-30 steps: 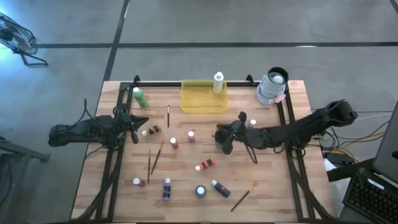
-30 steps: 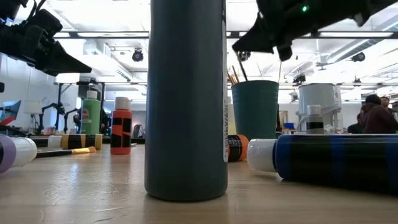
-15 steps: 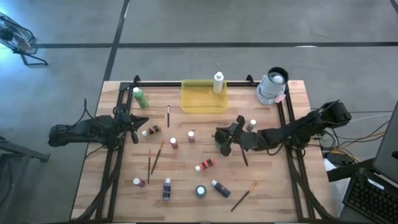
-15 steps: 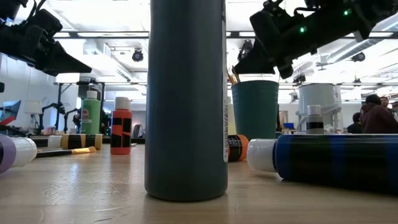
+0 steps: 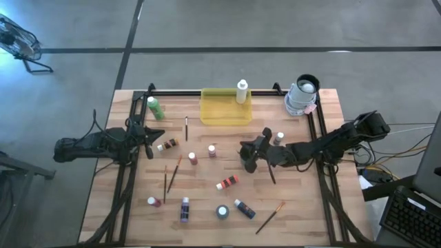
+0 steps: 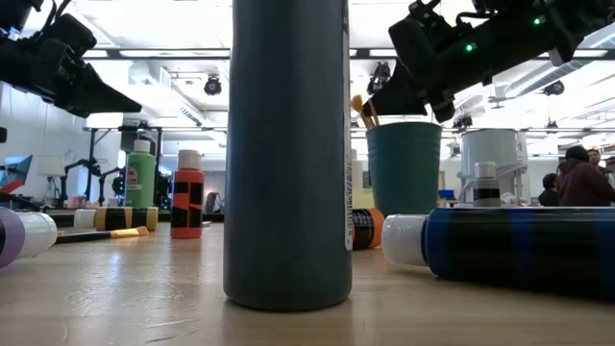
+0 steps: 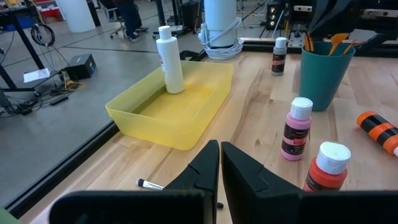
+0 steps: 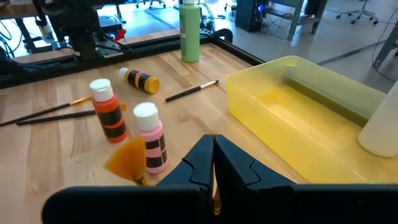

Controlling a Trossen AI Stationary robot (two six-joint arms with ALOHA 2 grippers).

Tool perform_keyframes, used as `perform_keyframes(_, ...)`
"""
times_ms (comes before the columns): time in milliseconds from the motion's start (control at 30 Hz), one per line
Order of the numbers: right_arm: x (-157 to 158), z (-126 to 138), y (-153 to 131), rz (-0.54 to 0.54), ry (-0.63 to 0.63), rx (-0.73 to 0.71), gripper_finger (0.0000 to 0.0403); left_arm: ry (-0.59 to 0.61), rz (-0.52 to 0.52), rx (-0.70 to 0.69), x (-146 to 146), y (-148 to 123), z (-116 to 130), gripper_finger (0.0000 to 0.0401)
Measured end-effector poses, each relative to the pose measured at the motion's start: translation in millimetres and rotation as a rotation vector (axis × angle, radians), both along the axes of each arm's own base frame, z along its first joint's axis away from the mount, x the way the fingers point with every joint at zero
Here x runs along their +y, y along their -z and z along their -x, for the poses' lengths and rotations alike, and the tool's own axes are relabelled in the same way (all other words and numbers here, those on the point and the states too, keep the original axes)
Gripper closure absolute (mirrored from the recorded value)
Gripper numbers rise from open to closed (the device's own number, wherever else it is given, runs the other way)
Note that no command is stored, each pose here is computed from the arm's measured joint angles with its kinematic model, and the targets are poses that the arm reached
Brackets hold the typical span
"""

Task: Pick & Place Paint Supplies
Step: Put the gold paint brush into the green cup, then put the blue paint bottle into the yellow bin

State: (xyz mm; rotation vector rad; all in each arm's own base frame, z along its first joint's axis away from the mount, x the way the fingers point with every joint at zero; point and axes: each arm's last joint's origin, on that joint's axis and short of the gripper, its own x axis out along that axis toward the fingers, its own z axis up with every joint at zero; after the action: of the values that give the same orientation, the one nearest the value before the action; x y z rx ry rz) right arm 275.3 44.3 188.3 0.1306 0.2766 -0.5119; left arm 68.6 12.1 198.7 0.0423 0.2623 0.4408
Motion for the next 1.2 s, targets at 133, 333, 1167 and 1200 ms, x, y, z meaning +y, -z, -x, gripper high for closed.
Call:
perform_keyframes(133, -1, 0, 0, -0.019, -0.032, 0.005, 0.0394, 0.000, 0.000, 0.000, 0, 0, 0, 0.0378)
perform_keyframes(333, -1, 0, 2, -0.041, -0.047, 0.022, 0.0369, 0.000, 0.000, 0.000, 0, 0, 0, 0.0378)
perform_keyframes(1167, -30, 54, -121, 0.174, 0.114, -0.447, 0.0238, 0.000, 0.000, 0.000, 0, 0, 0, 0.0378)
perform_keyframes(1200, -30, 58, -130, 0.199, 0.104, -0.472, 0.0239, 0.000, 0.000, 0.000, 0, 0, 0, 0.0378)
